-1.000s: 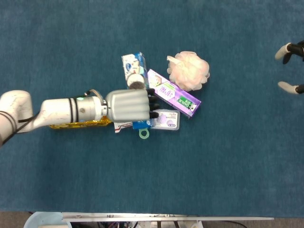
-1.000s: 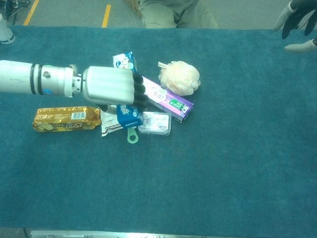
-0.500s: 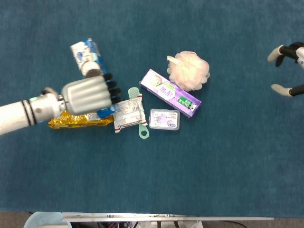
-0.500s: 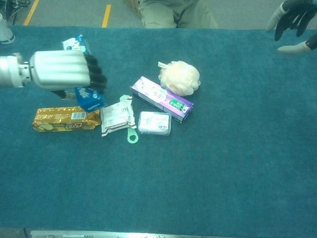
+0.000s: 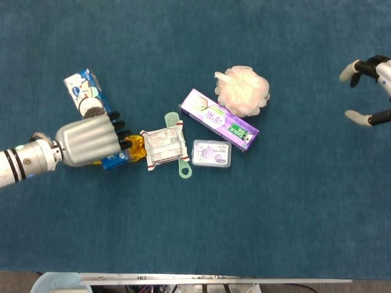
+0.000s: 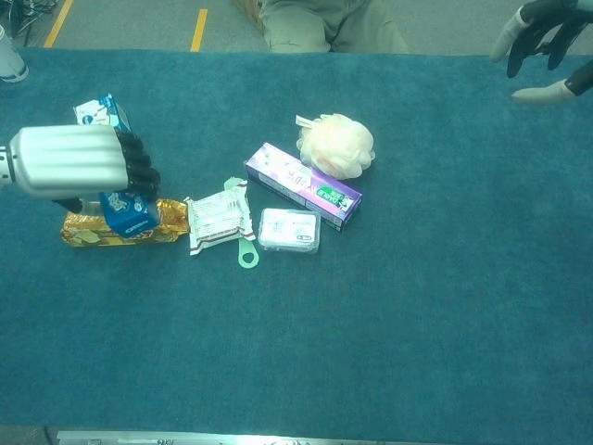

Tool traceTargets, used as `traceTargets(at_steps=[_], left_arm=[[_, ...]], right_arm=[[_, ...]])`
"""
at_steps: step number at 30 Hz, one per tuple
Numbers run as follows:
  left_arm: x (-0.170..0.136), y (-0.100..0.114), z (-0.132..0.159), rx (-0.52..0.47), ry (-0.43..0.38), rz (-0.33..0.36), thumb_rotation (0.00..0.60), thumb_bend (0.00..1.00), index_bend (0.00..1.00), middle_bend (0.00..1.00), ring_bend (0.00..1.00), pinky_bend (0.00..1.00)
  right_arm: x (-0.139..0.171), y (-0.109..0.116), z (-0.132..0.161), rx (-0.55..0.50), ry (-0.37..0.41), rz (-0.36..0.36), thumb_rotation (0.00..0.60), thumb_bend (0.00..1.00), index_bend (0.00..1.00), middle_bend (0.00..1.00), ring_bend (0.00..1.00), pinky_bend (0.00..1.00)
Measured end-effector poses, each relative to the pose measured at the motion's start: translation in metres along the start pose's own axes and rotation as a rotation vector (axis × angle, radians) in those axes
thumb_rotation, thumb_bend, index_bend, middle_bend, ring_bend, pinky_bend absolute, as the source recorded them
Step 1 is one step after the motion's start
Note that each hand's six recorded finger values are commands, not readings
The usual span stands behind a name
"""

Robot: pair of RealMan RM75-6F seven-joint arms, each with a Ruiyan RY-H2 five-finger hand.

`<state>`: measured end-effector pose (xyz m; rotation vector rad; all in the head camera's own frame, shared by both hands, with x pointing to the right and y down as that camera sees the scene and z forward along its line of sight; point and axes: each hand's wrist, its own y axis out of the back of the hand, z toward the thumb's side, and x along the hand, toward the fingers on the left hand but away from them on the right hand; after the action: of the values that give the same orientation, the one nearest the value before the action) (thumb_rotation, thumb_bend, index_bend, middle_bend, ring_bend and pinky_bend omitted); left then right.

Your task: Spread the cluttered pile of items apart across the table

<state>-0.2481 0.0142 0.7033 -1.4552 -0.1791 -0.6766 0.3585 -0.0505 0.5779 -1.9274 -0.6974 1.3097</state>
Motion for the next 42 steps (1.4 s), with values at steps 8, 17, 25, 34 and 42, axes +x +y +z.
traceTargets(at_steps=[8, 17, 25, 34, 42], left_arm=[[-0.004, -0.009, 0.004, 0.019, -0.004, -0.07, 0.6, 0.37, 0.19, 0.25, 0.28, 0.53], [-0.001, 0.002, -0.009, 0.021, 0.054, -0.095, 0.6, 0.38, 0.01, 0.07, 0.15, 0.4], [0.002, 0.017, -0.018, 0.022, 0.095, -0.048, 0.6, 0.38, 0.01, 0.07, 0.14, 0.39], [-0.004, 0.035, -0.039, -0.106, 0.269, 0.06, 0.6, 0.38, 0.01, 0.07, 0.14, 0.39], [-0.027, 0.045, -0.059, -0.318, 0.506, 0.194, 0.6, 0.37, 0.01, 0.07, 0.14, 0.39]], right_arm=[[0.001, 0.0, -0.001, -0.003, -0.004, -0.002, 0.473, 0.22, 0.34, 0.45, 0.29, 0.39], [0.002, 0.001, -0.005, -0.009, -0.011, -0.003, 0.474, 0.22, 0.34, 0.46, 0.29, 0.39], [0.003, 0.0, -0.007, -0.001, -0.01, -0.007, 0.476, 0.22, 0.34, 0.46, 0.29, 0.39], [0.002, -0.006, 0.005, 0.106, 0.037, -0.02, 0.545, 0.22, 0.33, 0.42, 0.28, 0.4], [-0.007, -0.018, 0.027, 0.191, 0.101, -0.032, 0.589, 0.22, 0.24, 0.32, 0.21, 0.34]])
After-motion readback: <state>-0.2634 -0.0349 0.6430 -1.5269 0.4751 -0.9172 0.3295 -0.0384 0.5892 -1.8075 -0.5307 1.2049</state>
